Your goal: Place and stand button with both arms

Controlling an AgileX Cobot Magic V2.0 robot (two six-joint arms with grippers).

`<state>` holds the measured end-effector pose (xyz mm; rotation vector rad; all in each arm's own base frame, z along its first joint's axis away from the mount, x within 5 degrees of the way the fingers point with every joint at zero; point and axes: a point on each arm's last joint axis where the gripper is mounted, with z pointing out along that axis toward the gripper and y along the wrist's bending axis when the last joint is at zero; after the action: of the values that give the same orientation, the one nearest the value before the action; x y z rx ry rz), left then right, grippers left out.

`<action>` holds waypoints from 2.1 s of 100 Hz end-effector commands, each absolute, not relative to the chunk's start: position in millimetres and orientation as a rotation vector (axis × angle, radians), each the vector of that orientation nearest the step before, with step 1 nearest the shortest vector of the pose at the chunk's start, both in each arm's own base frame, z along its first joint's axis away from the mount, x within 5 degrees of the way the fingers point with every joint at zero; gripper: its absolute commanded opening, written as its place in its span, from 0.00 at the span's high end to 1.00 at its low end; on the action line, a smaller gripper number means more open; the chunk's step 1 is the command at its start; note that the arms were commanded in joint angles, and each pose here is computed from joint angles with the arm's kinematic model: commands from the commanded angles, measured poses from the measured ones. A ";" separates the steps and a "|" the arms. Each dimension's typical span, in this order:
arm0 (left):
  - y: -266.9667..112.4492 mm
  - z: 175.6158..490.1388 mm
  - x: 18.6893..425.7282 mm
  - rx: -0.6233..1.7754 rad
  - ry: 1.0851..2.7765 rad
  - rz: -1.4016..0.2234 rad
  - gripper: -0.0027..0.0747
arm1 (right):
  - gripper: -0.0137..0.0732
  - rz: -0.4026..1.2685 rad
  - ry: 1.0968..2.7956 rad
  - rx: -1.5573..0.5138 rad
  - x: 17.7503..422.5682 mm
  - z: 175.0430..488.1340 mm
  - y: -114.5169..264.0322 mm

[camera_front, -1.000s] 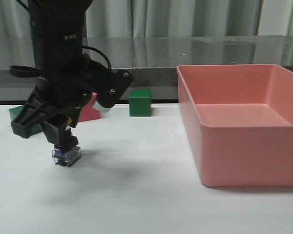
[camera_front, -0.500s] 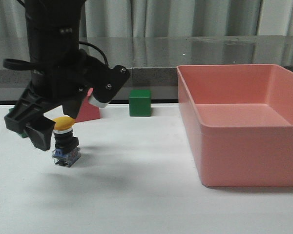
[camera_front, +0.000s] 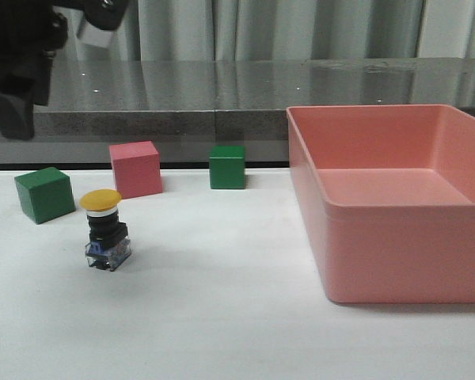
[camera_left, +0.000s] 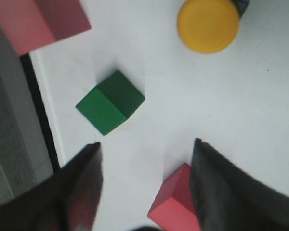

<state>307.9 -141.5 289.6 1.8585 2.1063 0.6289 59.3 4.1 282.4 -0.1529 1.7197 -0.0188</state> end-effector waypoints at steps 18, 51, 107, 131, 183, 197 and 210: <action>-90.0 343.8 299.9 1.372 2.247 0.581 0.99 | 0.91 -0.025 1.632 -0.146 60.0 296.9 4.0; -45.5 385.3 274.9 0.806 2.135 0.178 0.99 | 0.91 -0.025 1.633 -0.146 59.9 296.8 4.0; -24.4 332.8 145.0 0.299 1.744 -0.045 0.99 | 0.91 -0.025 1.634 -0.146 59.9 296.7 4.0; -20.6 316.2 103.4 0.244 1.659 -0.096 0.99 | 0.91 -0.025 1.634 -0.146 59.9 296.7 4.0; -21.9 313.9 91.6 0.262 1.659 -0.123 0.99 | 0.91 -0.025 1.633 -0.146 59.9 296.8 4.0; -21.9 313.9 91.6 0.262 1.659 -0.123 0.99 | 0.91 -0.025 1.633 -0.146 59.9 296.8 4.0; -21.3 314.9 91.8 0.255 1.648 -0.119 0.99 | 0.91 -0.025 1.633 -0.146 59.9 296.8 4.0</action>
<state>90.4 -23.3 300.1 0.3119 1.7294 -0.1157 59.3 4.1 282.4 -0.1526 1.7198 -0.0184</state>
